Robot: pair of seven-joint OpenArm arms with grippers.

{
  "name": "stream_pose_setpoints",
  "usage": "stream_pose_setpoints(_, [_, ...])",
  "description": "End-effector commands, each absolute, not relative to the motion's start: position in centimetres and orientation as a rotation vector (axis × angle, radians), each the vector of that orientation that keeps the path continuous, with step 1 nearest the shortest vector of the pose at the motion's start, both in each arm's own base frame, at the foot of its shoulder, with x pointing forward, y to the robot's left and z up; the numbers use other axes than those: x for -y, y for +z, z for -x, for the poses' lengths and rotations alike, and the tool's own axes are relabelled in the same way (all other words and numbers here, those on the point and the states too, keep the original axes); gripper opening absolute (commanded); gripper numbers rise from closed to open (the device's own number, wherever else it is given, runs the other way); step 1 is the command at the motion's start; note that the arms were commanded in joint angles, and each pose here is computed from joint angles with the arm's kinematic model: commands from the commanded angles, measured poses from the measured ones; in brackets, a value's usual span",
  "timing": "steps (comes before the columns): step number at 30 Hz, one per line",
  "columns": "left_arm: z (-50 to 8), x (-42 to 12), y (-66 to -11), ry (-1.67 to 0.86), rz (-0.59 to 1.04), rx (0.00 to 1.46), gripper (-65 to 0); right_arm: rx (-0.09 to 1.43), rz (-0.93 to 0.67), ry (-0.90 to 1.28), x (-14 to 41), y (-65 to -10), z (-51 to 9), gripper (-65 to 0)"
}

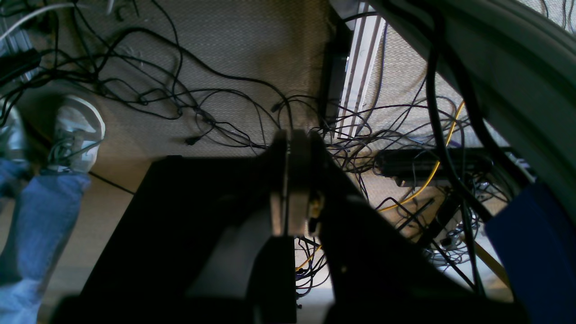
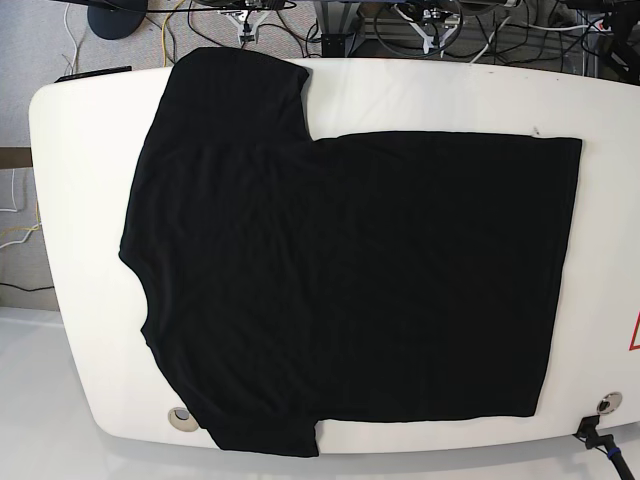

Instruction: Fold the T-shirt properly

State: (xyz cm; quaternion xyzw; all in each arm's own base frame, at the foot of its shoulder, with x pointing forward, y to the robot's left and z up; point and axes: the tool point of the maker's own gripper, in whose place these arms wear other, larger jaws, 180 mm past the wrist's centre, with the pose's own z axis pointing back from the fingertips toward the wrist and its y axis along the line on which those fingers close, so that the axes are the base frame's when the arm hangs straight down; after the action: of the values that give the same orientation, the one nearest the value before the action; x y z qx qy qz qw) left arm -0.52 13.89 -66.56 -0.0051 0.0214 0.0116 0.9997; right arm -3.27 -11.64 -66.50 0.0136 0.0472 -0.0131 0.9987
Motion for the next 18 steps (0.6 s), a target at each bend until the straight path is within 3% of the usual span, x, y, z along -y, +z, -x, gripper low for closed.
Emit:
stream_pose_setpoints(1, [0.5, -14.0, -66.5, 0.028, 0.007, -0.047, -65.0, -0.082, -0.034, -0.034, 11.6, -66.5, 3.0, -65.0])
stream_pose_setpoints(18, [1.6, -14.0, -66.5, 0.022, 0.004, -0.072, -65.0, -0.09, -0.033, -0.032, 11.7, -66.5, 3.3, -65.0])
